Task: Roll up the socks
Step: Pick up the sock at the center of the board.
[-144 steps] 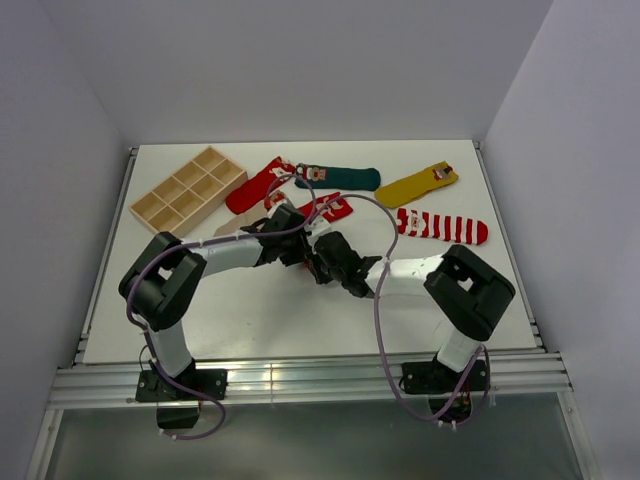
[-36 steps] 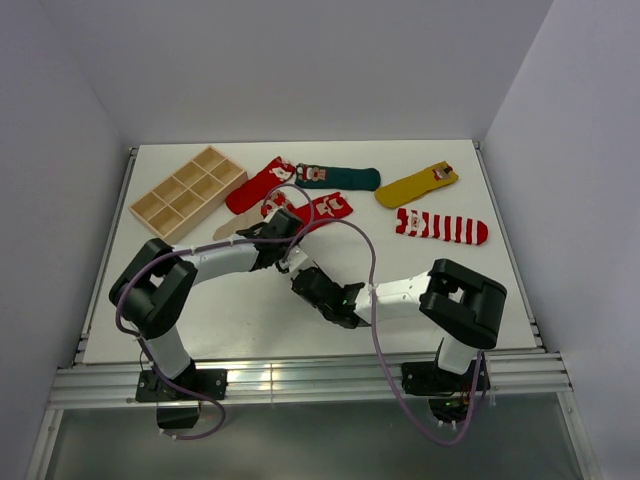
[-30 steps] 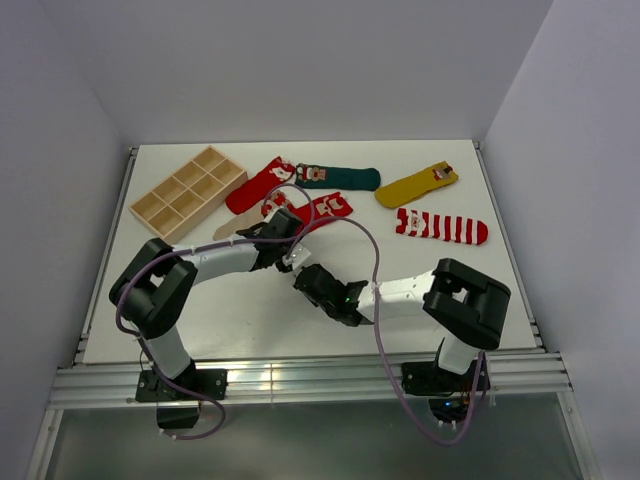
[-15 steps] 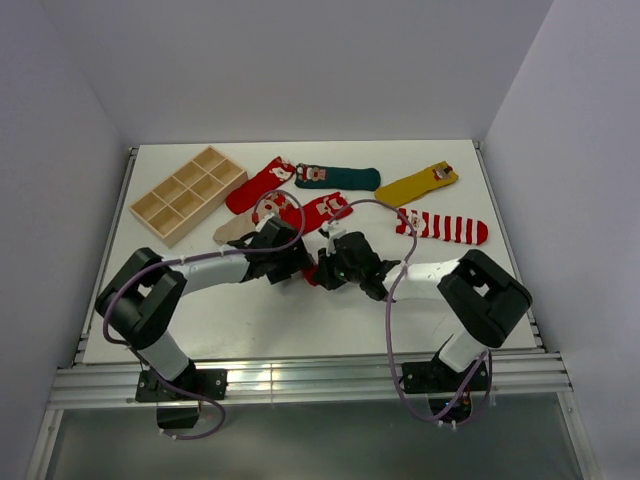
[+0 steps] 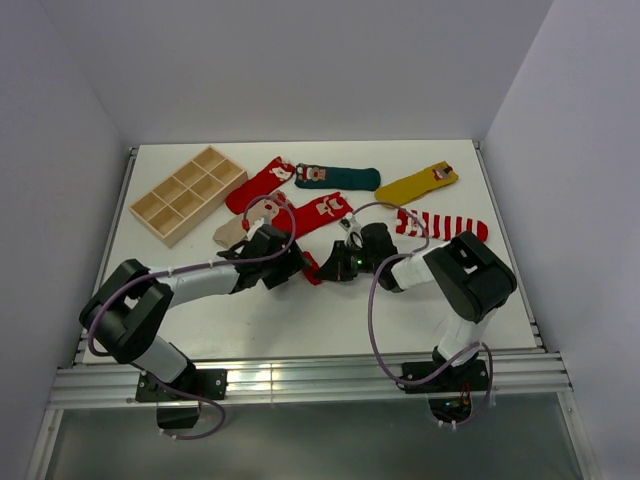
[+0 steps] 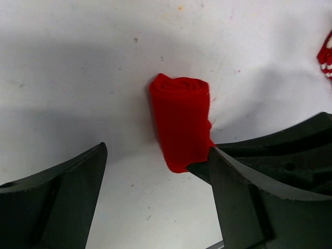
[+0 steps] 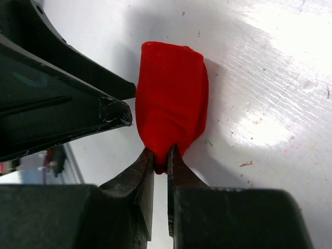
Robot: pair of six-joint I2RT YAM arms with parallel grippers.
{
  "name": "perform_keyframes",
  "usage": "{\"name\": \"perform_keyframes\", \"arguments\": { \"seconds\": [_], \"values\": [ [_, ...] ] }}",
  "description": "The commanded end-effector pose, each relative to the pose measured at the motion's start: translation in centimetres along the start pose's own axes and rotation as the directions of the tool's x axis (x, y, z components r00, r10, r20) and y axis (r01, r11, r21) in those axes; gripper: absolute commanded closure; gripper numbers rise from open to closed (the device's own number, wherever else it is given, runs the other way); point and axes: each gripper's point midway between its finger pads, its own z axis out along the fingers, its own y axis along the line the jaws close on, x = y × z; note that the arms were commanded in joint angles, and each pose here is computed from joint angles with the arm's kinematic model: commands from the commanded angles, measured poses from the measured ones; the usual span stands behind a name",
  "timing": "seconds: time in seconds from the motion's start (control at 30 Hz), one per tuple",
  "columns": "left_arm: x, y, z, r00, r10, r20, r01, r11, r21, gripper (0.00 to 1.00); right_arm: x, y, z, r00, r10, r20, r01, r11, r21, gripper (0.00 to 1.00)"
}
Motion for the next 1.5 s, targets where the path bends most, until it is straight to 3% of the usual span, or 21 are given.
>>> {"name": "perform_keyframes", "arguments": {
  "seconds": [0.0, 0.2, 0.7, 1.27, 1.47],
  "values": [
    [-0.1, -2.0, 0.2, 1.000, -0.023, 0.013, 0.022, 0.997, 0.075, 0.17, 2.8, -1.4, -0.4, 0.987, 0.140, -0.083, -0.141, 0.990, 0.003, 1.00],
    [0.3, -2.8, 1.4, 0.999, -0.028, 0.017, 0.026, 0.997, 0.072, 0.21, 3.2, -2.3, -0.3, 0.966, 0.237, -0.100, -0.237, 0.971, 0.007, 1.00],
    [1.7, -0.4, 3.4, 1.000, -0.022, 0.013, 0.023, 0.998, -0.051, 0.37, 4.0, -4.0, -0.1, 0.888, 0.446, -0.117, -0.449, 0.894, 0.001, 1.00],
    [2.4, 2.2, 4.2, 0.999, 0.040, 0.003, -0.038, 0.980, -0.193, 0.39, 4.2, -5.1, 0.3, 0.830, 0.544, -0.125, -0.544, 0.839, 0.037, 1.00],
    [3.2, 3.0, 4.5, 0.997, 0.066, -0.027, -0.071, 0.969, -0.237, 0.44, 4.1, -5.5, 0.4, 0.793, 0.599, -0.111, -0.599, 0.800, 0.038, 1.00]
  ]
}}
